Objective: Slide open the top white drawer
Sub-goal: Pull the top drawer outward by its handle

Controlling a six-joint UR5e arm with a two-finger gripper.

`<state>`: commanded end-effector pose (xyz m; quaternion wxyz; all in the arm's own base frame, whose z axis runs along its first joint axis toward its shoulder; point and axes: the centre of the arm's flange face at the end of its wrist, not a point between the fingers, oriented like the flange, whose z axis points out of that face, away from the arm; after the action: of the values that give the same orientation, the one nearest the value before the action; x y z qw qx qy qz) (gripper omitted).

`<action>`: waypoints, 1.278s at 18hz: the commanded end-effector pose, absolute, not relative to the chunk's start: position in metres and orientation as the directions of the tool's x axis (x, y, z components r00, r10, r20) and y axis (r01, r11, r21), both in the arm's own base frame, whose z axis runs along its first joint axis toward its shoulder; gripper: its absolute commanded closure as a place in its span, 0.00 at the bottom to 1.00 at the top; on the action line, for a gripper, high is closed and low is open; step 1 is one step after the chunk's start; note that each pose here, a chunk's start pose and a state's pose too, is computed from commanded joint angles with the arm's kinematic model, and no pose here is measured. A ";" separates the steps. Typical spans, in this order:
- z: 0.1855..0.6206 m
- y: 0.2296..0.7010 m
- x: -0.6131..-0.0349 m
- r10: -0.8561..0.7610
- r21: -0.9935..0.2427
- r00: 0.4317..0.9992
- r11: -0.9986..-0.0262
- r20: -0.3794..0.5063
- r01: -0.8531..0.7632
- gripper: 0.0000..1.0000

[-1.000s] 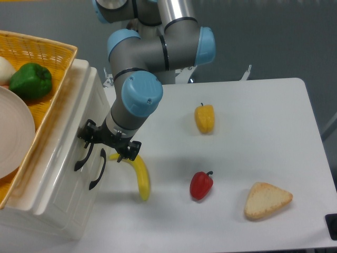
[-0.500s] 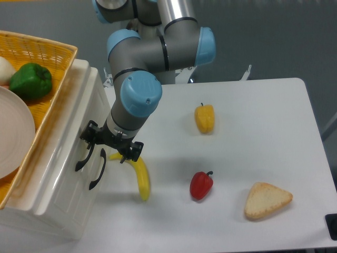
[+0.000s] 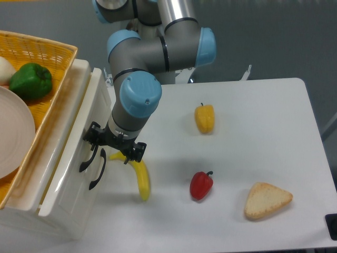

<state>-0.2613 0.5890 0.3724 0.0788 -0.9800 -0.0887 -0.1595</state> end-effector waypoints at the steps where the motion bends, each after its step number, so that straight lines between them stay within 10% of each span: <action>1: 0.371 0.589 -0.261 0.148 -0.123 0.934 -0.973 0.325 0.197 0.00; 23: 0.376 0.583 -0.281 0.163 -0.148 0.945 -0.966 0.283 0.211 0.00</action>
<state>-0.2812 0.5832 0.3763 0.0886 -0.9822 -0.0953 -0.1356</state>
